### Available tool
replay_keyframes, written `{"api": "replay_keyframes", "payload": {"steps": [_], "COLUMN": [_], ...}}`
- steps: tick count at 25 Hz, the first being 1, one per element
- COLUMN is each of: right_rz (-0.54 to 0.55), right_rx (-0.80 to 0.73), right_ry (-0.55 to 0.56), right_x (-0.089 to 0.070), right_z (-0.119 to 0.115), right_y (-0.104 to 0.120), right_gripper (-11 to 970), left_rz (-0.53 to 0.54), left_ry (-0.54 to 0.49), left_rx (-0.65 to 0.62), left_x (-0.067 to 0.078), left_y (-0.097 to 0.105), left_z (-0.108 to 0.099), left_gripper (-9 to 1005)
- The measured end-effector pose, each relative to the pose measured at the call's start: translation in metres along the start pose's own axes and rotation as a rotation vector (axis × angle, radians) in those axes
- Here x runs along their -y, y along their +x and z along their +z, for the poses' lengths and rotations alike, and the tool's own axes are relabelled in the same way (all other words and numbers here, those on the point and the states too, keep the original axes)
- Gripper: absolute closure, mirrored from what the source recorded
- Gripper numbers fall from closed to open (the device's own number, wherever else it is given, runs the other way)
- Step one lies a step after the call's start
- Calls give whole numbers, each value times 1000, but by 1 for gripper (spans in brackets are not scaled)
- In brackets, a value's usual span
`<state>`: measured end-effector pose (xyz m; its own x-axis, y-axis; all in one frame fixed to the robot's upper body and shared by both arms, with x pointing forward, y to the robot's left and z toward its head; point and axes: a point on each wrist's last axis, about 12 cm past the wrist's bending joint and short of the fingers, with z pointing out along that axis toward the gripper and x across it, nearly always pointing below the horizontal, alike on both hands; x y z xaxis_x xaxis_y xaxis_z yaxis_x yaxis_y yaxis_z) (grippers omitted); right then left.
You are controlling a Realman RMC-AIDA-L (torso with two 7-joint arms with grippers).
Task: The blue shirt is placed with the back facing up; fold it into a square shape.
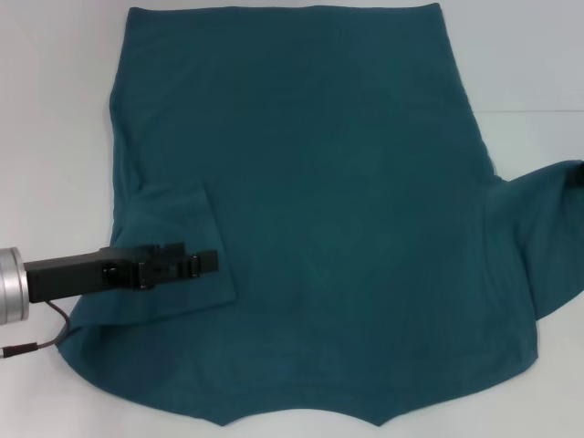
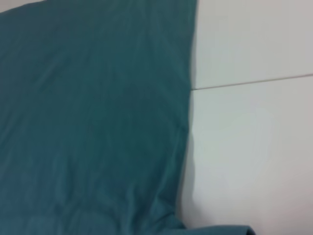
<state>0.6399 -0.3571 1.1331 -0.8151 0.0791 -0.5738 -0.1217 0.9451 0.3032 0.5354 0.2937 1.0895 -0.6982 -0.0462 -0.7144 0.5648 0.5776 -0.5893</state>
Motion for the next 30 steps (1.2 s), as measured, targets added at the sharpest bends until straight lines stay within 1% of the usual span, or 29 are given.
{"api": "replay_keyframes", "payload": {"steps": [8, 15, 18, 24, 26, 30], "right_rz": [-54, -132, -160, -163, -174, -206], "right_rx": [-113, -202, -219, -211, -221, -280], "right_ry": [-93, -129, -131, -85, -86, -106], "right_x": [-25, -48, -56, -64, -70, -85], "right_z": [-1, -10, -15, -23, -19, -1], "right_y": [-5, -17, -27, -50, -50, -40], "right_gripper": [931, 927, 925, 921, 920, 918], "left_rz": [0, -1, -1, -5, -7, -10], "left_ry": [-6, -4, -4, 2, 2, -7], "left_rx": [4, 5, 5, 17, 18, 22], "left_x": [-1, 0, 0, 1, 1, 0], "left_y": [-1, -2, -2, -3, -3, -3], "left_z": [1, 2, 2, 3, 4, 4], "left_gripper": [136, 137, 137, 136, 136, 136]}}
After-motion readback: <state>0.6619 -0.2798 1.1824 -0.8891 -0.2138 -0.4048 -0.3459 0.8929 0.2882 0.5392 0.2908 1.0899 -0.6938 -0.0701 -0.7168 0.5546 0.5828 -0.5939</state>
